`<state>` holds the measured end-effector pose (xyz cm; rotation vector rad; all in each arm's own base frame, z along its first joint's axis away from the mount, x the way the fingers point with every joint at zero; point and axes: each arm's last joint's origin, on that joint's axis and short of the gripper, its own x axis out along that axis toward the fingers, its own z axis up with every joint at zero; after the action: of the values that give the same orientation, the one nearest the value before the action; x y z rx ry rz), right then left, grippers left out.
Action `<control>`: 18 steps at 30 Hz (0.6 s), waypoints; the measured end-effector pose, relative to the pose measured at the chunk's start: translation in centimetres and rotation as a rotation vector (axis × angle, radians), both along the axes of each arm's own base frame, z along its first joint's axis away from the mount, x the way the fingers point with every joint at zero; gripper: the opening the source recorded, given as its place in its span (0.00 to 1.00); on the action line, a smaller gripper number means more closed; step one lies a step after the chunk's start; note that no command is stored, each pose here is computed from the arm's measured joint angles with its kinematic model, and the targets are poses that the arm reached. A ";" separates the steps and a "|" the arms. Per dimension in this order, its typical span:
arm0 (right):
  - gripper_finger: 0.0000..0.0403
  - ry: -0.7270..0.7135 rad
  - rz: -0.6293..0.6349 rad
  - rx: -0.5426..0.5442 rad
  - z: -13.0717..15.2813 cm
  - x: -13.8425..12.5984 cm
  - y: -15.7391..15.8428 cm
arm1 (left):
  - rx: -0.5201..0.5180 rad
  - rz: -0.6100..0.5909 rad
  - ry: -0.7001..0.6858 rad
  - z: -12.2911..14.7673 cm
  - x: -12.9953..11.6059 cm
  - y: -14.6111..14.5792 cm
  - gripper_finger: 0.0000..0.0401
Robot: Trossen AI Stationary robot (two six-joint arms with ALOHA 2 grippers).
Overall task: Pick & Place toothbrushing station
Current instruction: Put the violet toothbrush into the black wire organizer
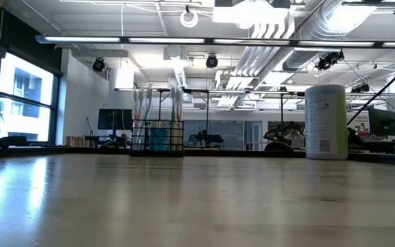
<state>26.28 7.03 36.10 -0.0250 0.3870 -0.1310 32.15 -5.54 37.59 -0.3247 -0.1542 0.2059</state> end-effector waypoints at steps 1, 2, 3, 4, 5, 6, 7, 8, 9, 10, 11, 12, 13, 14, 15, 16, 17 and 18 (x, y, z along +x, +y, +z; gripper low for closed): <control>0.02 -0.001 0.002 -0.003 0.0 0.0 0.0 | 0.001 0.000 0.005 0.0 0.0 0.0 0.46; 0.02 -0.006 0.003 -0.005 0.1 0.0 0.0 | 0.002 0.000 0.009 -0.1 0.0 0.0 0.46; 0.02 -0.009 0.005 -0.010 0.1 0.0 0.0 | 0.004 0.000 0.009 -0.1 0.0 0.0 0.45; 0.02 -0.007 0.004 -0.015 0.1 0.0 0.0 | 0.012 0.002 0.011 -0.1 0.0 0.0 0.45; 0.02 -0.007 0.004 -0.018 0.1 0.0 0.0 | 0.023 0.003 0.014 -0.1 0.0 0.0 0.43; 0.02 -0.007 0.004 -0.018 0.1 0.0 0.0 | 0.032 0.004 0.016 -0.1 0.0 0.0 0.41; 0.02 -0.006 0.004 -0.018 0.1 0.0 0.0 | 0.041 0.005 0.018 -0.1 0.0 0.0 0.39; 0.02 -0.006 0.004 -0.018 0.1 0.0 0.0 | 0.049 0.006 0.020 -0.1 0.0 0.0 0.36; 0.02 -0.007 0.004 -0.019 0.1 0.0 0.0 | 0.052 0.006 0.021 -0.1 0.0 0.0 0.34; 0.02 -0.006 0.005 -0.021 0.1 0.0 0.0 | 0.053 0.006 0.021 -0.1 0.0 0.0 0.31; 0.02 -0.006 0.005 -0.021 0.1 0.0 0.0 | 0.053 0.006 0.021 -0.1 0.0 0.0 0.27; 0.02 -0.006 0.005 -0.021 0.1 0.0 0.0 | 0.054 0.006 0.022 -0.1 0.0 0.0 0.24; 0.02 -0.006 0.004 -0.021 0.1 0.0 0.0 | 0.065 0.007 0.024 -0.1 0.0 0.0 0.20; 0.02 -0.006 0.003 -0.022 0.1 0.0 0.0 | 0.080 0.009 0.027 -0.1 0.0 0.0 0.16; 0.02 -0.006 0.001 -0.022 0.1 0.0 0.0 | 0.097 0.011 0.031 -0.1 0.0 0.0 0.12; 0.02 -0.006 -0.002 -0.026 0.1 0.0 0.0 | 0.107 0.006 0.031 -0.1 0.0 0.0 0.08; 0.02 -0.006 -0.001 -0.029 0.1 0.0 -0.1 | 0.114 0.005 0.032 -0.1 0.0 0.0 0.05; 0.02 -0.006 0.001 -0.028 0.1 0.0 -0.1 | 0.116 0.005 0.033 -0.1 0.0 -0.1 0.03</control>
<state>26.28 6.98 36.19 -0.0521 0.3795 -0.1354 32.16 -5.60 37.52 -0.2060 -0.1341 0.2058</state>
